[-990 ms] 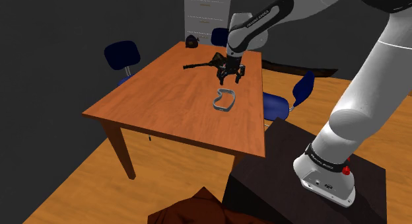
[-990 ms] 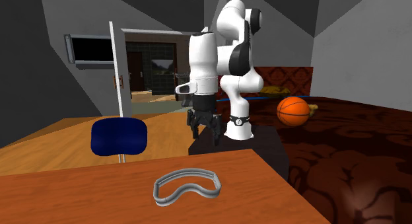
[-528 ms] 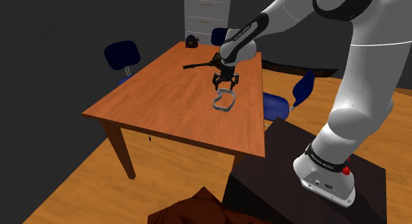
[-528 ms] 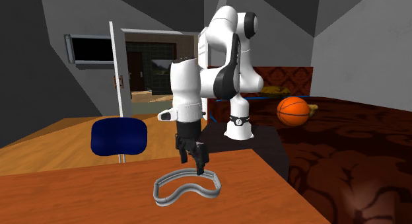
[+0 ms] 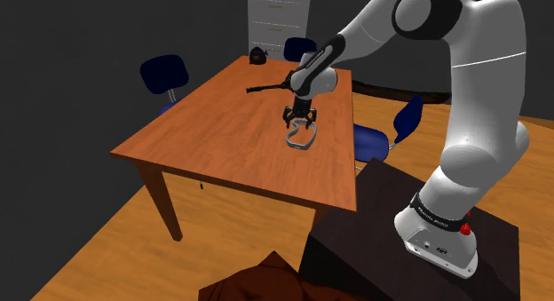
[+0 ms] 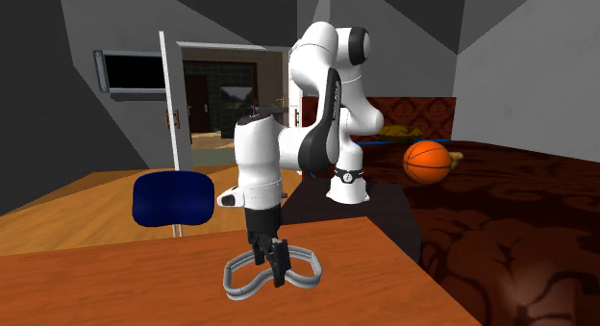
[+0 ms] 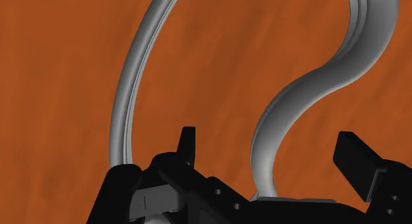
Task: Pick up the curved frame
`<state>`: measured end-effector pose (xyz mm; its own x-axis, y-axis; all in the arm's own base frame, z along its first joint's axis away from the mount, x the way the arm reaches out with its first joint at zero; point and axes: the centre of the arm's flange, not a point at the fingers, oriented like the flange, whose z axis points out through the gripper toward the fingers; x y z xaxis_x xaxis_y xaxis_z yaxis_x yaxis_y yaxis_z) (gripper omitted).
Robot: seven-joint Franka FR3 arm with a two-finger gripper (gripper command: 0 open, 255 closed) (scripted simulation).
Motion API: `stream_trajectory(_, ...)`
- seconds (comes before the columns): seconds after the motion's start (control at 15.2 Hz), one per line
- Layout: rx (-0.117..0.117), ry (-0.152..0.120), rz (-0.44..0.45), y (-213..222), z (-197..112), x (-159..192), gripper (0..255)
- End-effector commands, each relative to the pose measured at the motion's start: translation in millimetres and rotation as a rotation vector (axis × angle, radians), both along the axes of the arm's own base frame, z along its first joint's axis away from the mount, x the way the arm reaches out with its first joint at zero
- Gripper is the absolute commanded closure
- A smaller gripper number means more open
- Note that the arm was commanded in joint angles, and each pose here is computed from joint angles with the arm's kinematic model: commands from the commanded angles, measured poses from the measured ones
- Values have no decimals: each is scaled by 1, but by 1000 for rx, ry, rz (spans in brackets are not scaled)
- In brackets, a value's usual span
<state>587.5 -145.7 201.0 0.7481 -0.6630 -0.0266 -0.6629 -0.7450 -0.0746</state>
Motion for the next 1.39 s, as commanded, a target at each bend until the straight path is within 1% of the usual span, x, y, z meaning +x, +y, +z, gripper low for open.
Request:
stream_trajectory(0.0,0,-1,0,0,-12,0,0)
stream_trajectory(0.2,0,-1,0,0,-20,0,0)
stream_trajectory(0.26,0,-1,0,0,-20,-1,255)
stream_trajectory(0.86,0,-1,0,0,-20,0,255)
stream_trajectory(1.32,0,-1,0,0,17,0,255)
